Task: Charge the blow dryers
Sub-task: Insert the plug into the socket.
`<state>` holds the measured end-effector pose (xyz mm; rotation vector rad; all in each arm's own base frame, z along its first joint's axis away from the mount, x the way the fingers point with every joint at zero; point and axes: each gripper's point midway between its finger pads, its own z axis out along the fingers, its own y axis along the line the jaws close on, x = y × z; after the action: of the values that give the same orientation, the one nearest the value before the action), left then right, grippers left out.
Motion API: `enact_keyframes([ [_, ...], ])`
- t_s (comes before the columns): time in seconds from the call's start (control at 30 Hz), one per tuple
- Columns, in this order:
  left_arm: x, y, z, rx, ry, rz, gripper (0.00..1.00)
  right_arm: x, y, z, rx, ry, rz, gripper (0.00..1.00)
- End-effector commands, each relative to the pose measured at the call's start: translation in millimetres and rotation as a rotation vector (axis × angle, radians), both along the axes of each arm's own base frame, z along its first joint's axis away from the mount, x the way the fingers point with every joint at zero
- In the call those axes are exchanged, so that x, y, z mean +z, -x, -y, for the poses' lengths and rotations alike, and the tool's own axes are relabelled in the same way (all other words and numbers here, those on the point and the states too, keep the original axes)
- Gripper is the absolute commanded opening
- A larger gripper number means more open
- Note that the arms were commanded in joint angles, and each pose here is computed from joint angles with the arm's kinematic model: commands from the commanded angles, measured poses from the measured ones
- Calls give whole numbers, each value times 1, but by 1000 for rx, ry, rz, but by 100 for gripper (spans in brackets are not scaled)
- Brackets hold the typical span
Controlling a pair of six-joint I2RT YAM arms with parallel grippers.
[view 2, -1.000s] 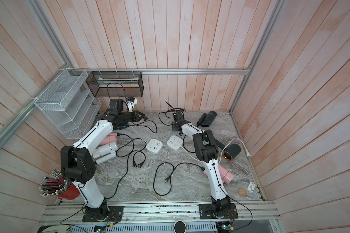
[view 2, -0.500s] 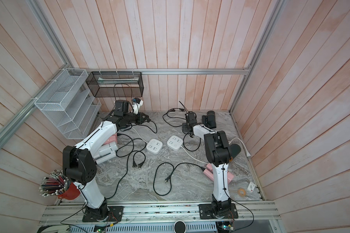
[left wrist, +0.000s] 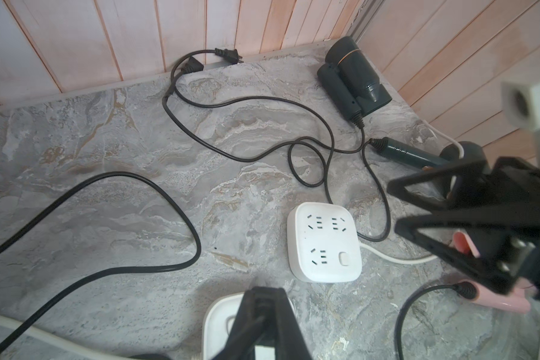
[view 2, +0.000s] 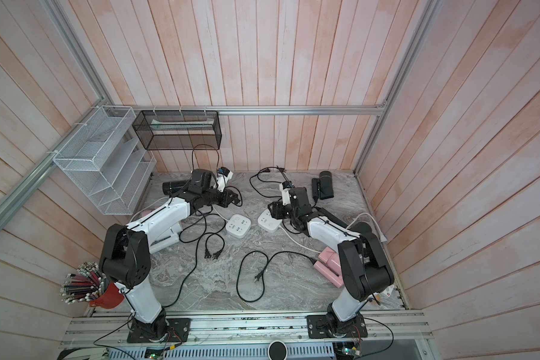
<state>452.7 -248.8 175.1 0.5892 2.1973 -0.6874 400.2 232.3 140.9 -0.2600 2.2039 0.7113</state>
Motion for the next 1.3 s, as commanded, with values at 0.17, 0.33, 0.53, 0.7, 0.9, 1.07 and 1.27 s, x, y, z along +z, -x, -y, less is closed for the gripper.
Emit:
enact_keyframes([
  [0.17,-3,8,16,-18,-66,130,10,8,60,-29,127,-145,-3,55],
  [0.33,-18,10,19,-42,-74,121,10,2,79,-25,118,-166,-6,55],
  [0.53,-34,13,18,-50,-97,104,10,-5,88,-19,102,-158,-13,55],
  [0.7,-46,18,17,-44,-99,88,10,-5,90,-19,103,-161,-14,56],
  [0.9,-61,23,18,-37,-93,67,10,-4,93,-20,109,-168,-16,60],
  [1.07,-72,24,18,-20,-82,48,10,-6,96,-20,117,-170,-20,63],
  [1.27,-80,22,18,-1,-71,36,10,-13,100,-19,115,-163,-32,64],
])
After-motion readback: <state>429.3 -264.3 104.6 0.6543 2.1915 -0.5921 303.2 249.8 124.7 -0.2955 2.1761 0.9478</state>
